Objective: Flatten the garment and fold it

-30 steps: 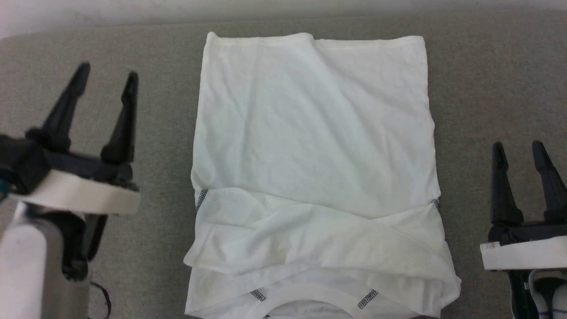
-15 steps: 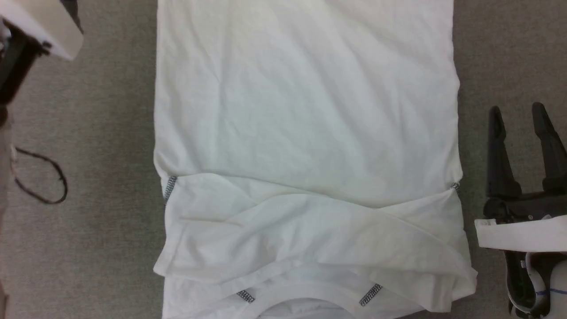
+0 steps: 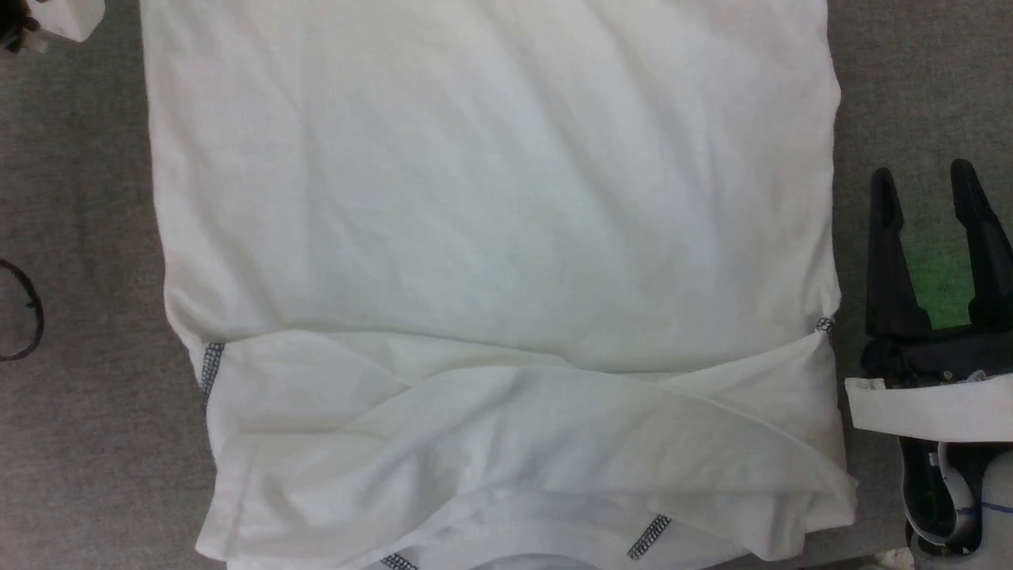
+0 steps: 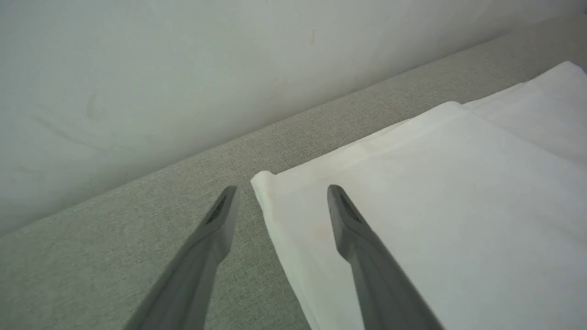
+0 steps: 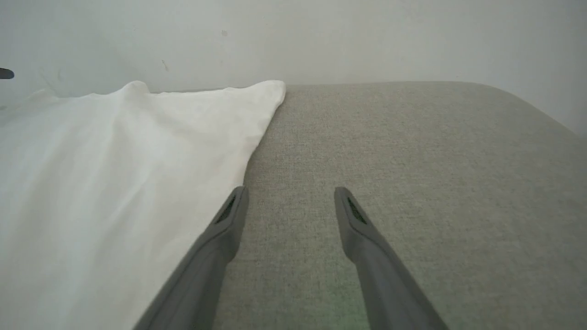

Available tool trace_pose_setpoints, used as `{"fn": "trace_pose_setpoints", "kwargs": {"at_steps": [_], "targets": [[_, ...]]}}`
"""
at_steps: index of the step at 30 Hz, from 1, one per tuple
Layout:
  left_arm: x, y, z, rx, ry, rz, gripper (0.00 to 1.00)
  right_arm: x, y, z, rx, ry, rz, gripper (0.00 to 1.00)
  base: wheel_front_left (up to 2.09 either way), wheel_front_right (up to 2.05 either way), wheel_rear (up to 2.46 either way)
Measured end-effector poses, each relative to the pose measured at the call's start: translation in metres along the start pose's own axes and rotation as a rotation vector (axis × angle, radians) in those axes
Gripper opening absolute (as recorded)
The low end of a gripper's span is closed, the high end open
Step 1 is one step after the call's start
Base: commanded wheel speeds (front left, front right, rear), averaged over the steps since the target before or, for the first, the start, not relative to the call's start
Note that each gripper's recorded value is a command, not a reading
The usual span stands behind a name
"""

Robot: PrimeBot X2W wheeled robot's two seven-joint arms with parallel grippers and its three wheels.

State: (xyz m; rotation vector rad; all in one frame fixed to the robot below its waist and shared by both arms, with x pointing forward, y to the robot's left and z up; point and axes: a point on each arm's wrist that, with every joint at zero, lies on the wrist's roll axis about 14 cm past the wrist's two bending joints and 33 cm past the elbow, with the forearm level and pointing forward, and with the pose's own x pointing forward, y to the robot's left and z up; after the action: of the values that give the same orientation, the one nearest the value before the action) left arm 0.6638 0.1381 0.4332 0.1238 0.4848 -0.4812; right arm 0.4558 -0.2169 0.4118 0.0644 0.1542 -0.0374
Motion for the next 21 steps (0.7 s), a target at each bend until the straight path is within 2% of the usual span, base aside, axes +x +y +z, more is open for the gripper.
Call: {"fn": "trace_pose_setpoints", "kwargs": {"at_steps": [9, 11, 18, 21], "targets": [[0.038, -0.001, -0.049, -0.056, 0.114, -0.020, 1.00, -0.007, -0.019, -0.016, -0.024, 0.045, -0.054, 1.00, 0.00, 0.00, 0.00], [0.043, 0.000, -0.048, -0.059, 0.104, -0.018, 0.00, -0.008, -0.022, -0.017, -0.028, 0.051, -0.061, 1.00, 0.00, 0.00, 0.00], [0.042, 0.000, -0.043, -0.054, 0.072, -0.013, 0.00, -0.008, -0.023, -0.010, -0.038, 0.032, -0.064, 1.00, 0.00, 0.00, 0.00], [0.033, -0.002, -0.034, -0.054, 0.033, -0.007, 0.00, 0.007, -0.018, 0.034, -0.046, -0.076, -0.043, 1.00, 0.00, 0.00, 0.00]]}}
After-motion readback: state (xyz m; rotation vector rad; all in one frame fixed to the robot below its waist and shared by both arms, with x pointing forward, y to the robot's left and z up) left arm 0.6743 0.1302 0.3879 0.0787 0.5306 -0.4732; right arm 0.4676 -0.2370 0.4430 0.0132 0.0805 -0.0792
